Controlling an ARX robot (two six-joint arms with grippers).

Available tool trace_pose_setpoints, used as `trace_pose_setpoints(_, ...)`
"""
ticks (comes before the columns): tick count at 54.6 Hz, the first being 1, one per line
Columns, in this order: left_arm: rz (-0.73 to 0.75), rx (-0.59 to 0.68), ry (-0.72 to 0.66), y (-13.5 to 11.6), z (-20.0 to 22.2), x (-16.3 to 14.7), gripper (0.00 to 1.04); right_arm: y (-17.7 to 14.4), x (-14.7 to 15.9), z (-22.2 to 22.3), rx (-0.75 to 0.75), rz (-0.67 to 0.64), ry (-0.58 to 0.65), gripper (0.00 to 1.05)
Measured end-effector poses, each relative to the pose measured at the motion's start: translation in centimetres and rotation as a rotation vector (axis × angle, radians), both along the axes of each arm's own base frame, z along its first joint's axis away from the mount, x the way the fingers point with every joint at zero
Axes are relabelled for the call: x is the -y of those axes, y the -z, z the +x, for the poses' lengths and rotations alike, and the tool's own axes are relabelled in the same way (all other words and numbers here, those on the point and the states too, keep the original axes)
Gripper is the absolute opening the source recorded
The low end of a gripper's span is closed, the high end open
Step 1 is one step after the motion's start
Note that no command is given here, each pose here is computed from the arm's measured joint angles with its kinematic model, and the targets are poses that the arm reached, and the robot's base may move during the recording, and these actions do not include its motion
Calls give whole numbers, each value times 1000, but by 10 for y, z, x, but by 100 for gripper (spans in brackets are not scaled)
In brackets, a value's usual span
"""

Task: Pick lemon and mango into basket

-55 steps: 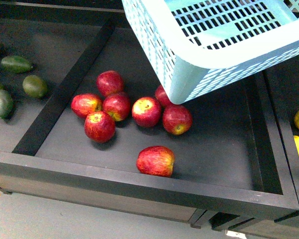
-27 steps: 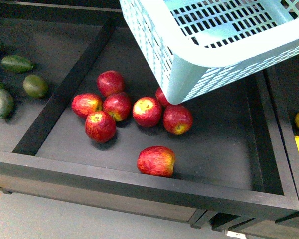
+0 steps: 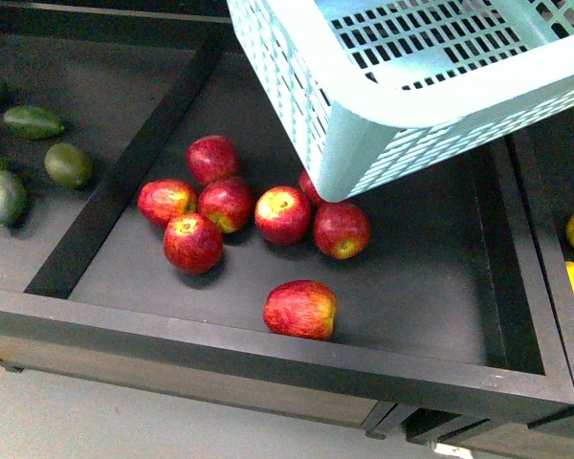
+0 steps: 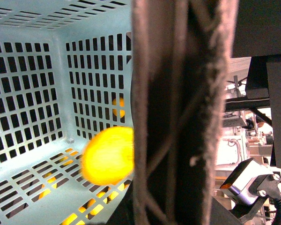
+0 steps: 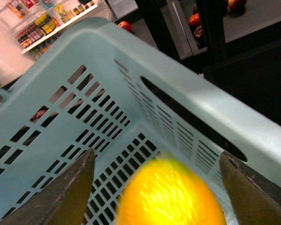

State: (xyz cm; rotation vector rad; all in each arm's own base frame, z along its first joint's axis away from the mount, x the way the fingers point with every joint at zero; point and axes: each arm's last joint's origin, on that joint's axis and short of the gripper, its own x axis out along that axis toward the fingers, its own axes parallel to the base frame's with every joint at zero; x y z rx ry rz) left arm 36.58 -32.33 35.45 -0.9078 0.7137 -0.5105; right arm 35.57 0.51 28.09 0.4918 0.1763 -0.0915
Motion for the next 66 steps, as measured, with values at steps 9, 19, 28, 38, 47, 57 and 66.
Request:
trace_pose_setpoints(9, 7, -1, -1, 2, 1, 1, 5, -1, 27, -14, 46, 56, 97, 96)
trace_pose_setpoints(19, 6, -2, -1, 2, 1, 1, 5, -15, 59, -62, 87, -76, 257, 96)
trace_pose_setpoints(28, 6, -2, 0, 2, 1, 1, 5, -12, 69, -114, 149, -298, 112, 84)
trace_pose_setpoints(38, 3, -4, 9, 2, -1, 2, 5, 33, 42, -150, 167, -456, -82, 45)
trace_pose_setpoints(47, 7, -1, -4, 2, 1, 0, 5, 52, 32, -167, 169, -474, -83, 21)
trace_pose_setpoints(57, 5, -2, 2, 2, 0, 1, 5, 70, 23, -183, 163, -485, -87, 2)
trace_pose_setpoints(66, 6, -1, 0, 2, 0, 1, 5, 83, 17, -198, 168, -486, -86, 2)
